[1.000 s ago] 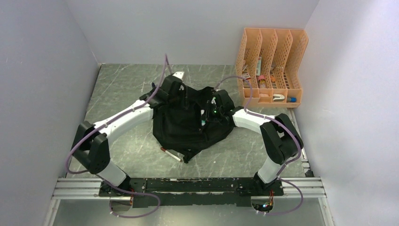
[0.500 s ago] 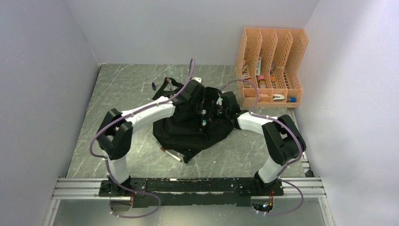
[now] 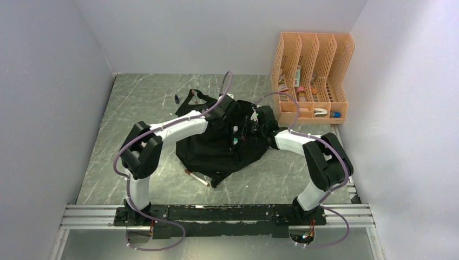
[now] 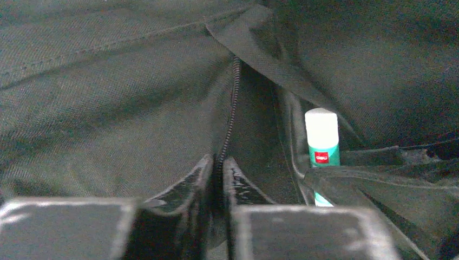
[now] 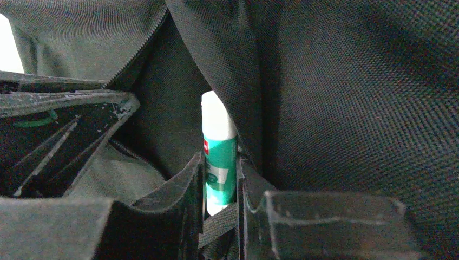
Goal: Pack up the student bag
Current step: Place the stationery in the student bag, then adjust the student bag at the center of the board, then pick up the stationery from the center of the board.
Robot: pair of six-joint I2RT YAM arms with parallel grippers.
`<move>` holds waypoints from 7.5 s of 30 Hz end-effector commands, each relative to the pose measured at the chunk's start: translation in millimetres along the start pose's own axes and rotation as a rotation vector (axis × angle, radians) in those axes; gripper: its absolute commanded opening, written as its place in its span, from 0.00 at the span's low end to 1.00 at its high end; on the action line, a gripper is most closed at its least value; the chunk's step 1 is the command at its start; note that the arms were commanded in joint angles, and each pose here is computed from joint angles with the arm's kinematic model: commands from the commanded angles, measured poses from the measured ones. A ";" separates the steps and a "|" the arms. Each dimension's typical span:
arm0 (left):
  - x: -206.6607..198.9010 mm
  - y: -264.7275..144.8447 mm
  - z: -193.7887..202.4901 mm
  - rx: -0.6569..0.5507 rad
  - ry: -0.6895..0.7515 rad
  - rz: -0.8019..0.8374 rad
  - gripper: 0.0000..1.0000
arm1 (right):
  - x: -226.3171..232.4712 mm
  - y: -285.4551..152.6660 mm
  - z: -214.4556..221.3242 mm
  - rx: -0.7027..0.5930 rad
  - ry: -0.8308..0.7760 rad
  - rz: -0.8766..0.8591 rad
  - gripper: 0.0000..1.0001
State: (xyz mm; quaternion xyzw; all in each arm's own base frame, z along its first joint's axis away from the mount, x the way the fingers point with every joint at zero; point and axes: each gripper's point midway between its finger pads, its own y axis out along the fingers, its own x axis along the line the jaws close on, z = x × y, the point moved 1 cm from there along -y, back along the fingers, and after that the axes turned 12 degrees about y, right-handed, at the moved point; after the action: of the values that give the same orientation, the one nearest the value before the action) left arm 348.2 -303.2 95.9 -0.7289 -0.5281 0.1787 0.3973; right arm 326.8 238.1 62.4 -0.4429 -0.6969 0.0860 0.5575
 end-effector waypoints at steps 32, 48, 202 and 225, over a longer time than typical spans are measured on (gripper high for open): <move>-6.9 -73.0 -67.1 -0.196 0.003 0.157 0.05 | 105.4 17.7 5.9 0.235 0.116 -0.478 0.02; 40.1 -59.9 -27.0 -0.129 -0.096 -0.036 0.05 | 104.1 39.5 44.2 0.219 -0.014 -0.352 0.46; 215.9 185.6 -93.6 -0.083 -0.404 -0.133 0.44 | -29.1 -190.2 -61.1 -0.433 -0.007 0.199 0.47; 218.6 186.9 -74.4 -0.034 -0.316 -0.160 0.07 | -26.7 -187.7 -60.8 -0.421 -0.006 0.186 0.48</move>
State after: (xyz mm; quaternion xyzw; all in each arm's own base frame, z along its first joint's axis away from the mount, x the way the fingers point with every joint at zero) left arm 600.7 -157.8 32.8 -0.6492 -0.6479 0.2665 0.2962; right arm 283.3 83.1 184.6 -0.6170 -0.6538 -0.0156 0.4378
